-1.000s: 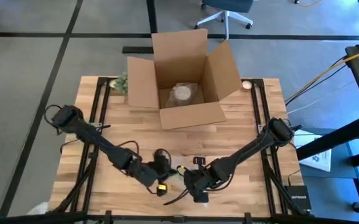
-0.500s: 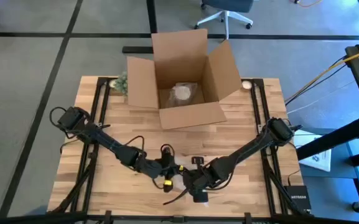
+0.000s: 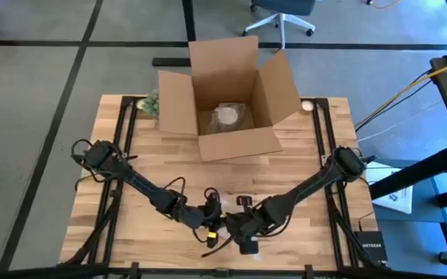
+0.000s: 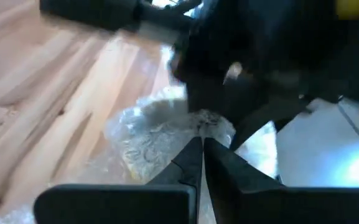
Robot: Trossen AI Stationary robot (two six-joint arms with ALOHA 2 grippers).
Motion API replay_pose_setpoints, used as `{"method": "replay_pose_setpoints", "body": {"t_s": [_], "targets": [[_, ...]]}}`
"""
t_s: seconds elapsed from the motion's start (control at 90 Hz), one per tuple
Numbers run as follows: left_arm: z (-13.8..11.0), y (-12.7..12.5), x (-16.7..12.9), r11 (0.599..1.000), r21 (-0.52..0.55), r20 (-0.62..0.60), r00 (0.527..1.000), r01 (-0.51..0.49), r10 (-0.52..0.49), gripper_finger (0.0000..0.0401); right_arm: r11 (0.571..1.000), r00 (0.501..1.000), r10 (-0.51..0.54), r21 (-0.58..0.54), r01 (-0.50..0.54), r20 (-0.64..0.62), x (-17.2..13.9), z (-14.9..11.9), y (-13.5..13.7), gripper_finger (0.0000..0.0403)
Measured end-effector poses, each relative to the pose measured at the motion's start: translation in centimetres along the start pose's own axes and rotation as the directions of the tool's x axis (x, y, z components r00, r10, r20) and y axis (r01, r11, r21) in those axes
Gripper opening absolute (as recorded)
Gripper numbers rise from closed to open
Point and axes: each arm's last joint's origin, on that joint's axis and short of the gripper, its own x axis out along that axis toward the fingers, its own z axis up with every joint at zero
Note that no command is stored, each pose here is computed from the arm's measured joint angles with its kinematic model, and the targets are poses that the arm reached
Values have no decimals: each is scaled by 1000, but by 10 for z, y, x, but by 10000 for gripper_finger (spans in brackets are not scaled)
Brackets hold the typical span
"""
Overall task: Wrap mug
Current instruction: Wrap the orange mug with transparent bubble wrap
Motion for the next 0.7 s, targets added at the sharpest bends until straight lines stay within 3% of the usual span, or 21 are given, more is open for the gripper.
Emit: {"method": "replay_pose_setpoints", "body": {"t_s": [0.2,0.322,0.444,0.7], "targets": [[-1,1,0,1000,1,-9,1000,-7,7,0,999,996,-31,-15,29,-82,-47,12,5,0],[-1,1,0,1000,1,-8,1000,-7,7,0,996,996,-86,-7,86,19,-59,22,5,0],[-1,1,0,1000,1,-9,1000,-7,7,0,997,994,-77,3,77,71,-41,21,6,0],[-1,1,0,1000,-5,-13,1000,-10,10,0,995,997,-74,73,72,23,15,-10,-2,0]]}}
